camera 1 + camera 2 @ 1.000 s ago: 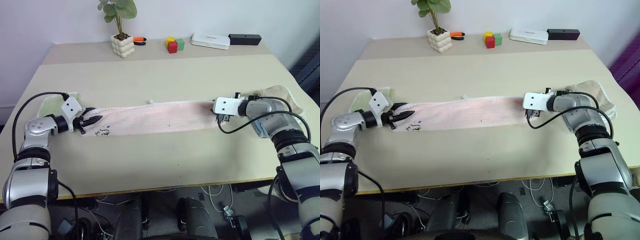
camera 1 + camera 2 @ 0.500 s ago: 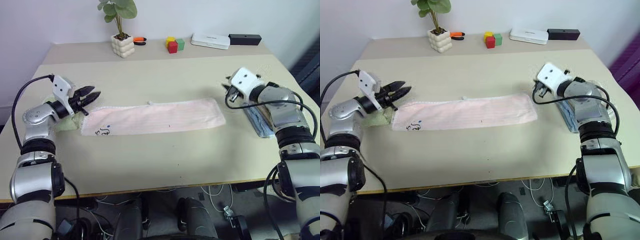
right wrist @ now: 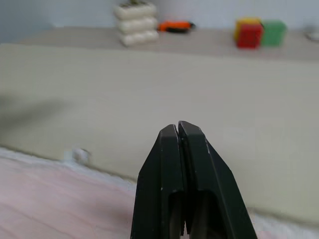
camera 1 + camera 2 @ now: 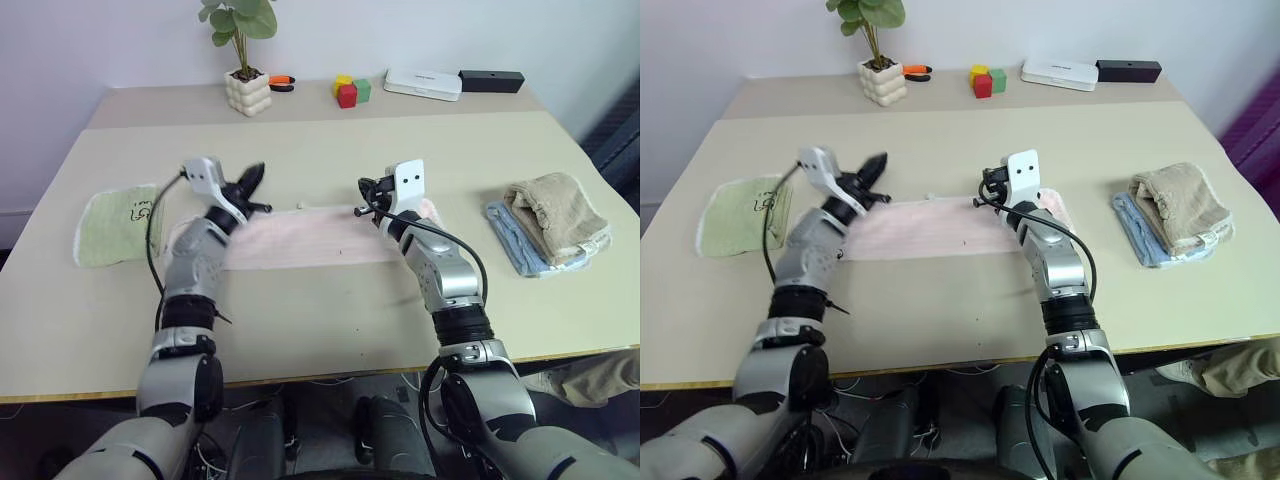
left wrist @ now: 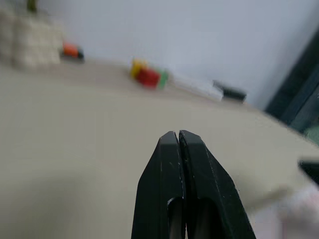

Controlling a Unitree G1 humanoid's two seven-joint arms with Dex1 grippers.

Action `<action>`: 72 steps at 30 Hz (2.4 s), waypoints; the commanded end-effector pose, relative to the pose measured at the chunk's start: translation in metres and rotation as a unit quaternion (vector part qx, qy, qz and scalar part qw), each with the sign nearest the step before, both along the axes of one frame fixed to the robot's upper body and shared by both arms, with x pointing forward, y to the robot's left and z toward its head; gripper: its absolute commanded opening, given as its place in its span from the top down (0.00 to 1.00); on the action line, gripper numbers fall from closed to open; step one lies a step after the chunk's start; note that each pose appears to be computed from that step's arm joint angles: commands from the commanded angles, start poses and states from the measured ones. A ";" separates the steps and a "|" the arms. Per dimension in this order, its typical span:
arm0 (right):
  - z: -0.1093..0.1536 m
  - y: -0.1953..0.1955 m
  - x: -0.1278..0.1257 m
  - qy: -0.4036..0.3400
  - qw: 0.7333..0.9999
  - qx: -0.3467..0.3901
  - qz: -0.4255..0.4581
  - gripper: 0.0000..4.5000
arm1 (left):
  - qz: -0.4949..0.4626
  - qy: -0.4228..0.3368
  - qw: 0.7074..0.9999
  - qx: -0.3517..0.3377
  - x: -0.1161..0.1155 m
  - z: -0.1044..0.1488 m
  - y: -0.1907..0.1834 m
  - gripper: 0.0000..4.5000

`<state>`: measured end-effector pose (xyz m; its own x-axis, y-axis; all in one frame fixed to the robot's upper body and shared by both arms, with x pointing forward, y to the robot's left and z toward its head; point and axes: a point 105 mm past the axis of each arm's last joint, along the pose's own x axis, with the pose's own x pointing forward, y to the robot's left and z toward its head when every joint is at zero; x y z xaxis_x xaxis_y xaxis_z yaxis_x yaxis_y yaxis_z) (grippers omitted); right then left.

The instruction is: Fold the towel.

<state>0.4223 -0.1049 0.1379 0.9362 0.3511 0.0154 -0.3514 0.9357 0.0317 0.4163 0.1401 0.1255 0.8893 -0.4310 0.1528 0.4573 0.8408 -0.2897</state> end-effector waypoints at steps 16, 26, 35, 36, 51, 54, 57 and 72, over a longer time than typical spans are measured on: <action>-0.013 -0.093 -0.007 0.013 0.996 -0.026 -0.089 0.47 | 0.071 0.003 0.993 0.097 -0.002 0.004 0.086 0.87; 0.021 -0.114 -0.063 0.065 0.961 0.259 -0.070 0.00 | -0.051 -0.103 0.986 0.119 -0.015 0.050 0.048 0.01; 0.001 -0.106 -0.115 0.157 0.915 0.361 -0.090 0.00 | -0.275 -0.147 0.941 0.134 -0.066 0.076 0.028 0.01; -0.001 -0.105 -0.117 0.165 0.908 0.374 -0.090 0.00 | -0.292 -0.140 0.936 0.135 -0.070 0.075 0.028 0.01; -0.029 -0.083 -0.101 0.236 0.865 0.437 -0.072 0.00 | -0.344 -0.115 0.918 0.160 -0.096 0.071 0.033 0.01; -0.034 -0.086 -0.090 0.233 0.858 0.448 -0.089 0.00 | -0.336 -0.114 0.921 0.161 -0.100 0.070 0.035 0.01; -0.037 -0.093 -0.080 0.227 0.850 0.463 -0.112 0.19 | -0.329 -0.112 0.924 0.162 -0.102 0.070 0.035 0.00; -0.011 -0.133 -0.057 0.160 0.888 0.392 -0.178 0.99 | -0.304 -0.118 0.930 0.170 -0.098 0.068 0.036 0.00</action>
<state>0.3702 -0.2251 0.1134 0.9795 0.0639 -0.1910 0.1210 0.5713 0.8118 0.3183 0.1758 0.1846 0.4213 -0.9051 0.0565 0.9026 0.4246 0.0709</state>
